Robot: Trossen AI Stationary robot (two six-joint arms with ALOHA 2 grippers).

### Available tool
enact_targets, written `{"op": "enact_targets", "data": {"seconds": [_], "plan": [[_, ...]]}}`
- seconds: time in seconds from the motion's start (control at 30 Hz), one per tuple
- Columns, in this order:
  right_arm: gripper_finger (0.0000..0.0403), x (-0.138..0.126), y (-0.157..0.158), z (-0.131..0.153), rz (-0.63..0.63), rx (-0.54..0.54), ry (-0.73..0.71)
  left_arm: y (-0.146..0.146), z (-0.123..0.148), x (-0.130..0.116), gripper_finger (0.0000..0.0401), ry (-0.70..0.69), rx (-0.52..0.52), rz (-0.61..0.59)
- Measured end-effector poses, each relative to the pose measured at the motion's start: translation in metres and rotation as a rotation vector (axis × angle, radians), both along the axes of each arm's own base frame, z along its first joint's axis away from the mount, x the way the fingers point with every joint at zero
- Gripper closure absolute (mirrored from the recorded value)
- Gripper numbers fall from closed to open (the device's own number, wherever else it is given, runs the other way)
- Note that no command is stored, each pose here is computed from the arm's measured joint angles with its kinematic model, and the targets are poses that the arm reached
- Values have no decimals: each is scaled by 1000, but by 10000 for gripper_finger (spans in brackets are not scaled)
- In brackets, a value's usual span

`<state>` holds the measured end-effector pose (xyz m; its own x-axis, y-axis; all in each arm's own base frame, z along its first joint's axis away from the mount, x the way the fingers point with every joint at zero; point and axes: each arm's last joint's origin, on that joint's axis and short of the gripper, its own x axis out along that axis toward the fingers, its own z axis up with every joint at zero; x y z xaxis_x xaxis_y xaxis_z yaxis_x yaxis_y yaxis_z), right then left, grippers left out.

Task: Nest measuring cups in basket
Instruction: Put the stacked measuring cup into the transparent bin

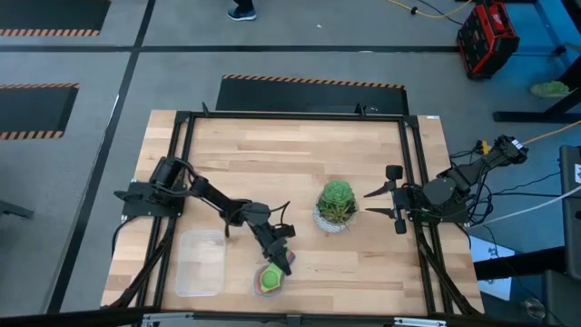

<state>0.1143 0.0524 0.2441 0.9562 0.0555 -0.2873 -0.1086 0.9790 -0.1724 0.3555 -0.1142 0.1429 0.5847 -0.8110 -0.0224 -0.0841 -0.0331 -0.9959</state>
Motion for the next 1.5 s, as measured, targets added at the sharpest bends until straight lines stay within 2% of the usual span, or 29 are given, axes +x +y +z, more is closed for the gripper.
{"op": "enact_targets", "data": {"seconds": [0.2, 0.53, 0.9, 1.17, 1.5], "plan": [[230, 0, 0, 0, 0, 2, -3, 7, 25, -4, 317, -20, -6, -27], [230, 0, 0, 0, 0, 1, -2, 21, 61, -20, 317, 57, 31, -131], [230, 0, 0, 0, -1, 3, -4, 39, 103, -64, 317, 58, 193, -202], [230, 0, 0, 0, -10, 33, -2, 39, 98, -88, 317, 82, 241, -406], [230, 0, 0, 0, -16, 55, 0, 41, 79, -110, 317, 4, 358, -578]]}}
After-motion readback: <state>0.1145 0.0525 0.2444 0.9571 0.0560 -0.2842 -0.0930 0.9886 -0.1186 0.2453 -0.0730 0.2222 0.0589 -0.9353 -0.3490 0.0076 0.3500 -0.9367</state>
